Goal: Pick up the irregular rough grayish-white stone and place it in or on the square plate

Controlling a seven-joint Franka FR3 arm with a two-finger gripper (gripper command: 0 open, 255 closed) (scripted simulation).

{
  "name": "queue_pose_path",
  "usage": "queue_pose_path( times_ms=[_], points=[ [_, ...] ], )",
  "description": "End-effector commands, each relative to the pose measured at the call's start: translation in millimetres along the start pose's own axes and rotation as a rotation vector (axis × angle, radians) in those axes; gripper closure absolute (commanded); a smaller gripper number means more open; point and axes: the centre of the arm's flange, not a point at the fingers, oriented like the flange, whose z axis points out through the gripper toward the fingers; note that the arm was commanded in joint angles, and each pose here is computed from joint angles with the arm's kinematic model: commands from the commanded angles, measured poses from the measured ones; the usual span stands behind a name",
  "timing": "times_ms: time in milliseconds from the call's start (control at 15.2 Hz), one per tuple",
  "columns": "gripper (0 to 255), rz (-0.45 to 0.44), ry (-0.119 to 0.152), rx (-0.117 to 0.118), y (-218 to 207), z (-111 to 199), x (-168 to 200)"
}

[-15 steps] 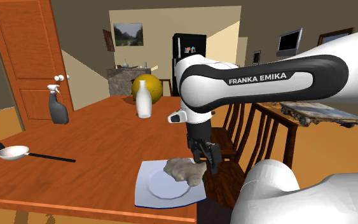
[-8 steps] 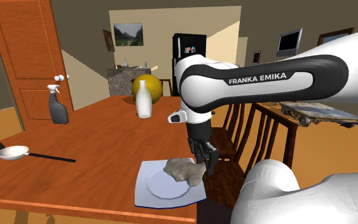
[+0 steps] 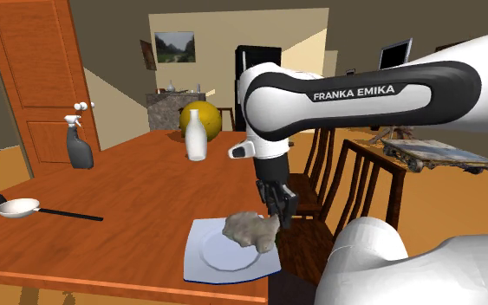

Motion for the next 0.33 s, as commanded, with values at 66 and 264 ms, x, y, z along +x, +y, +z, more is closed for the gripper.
queue_pose_path(
  times_ms=[66, 264],
  points=[
    [255, 0.000, 0.000, 0.000, -2, -15, -3],
    [255, 0.000, 0.000, 0.000, -5, -31, -4]
  ],
)
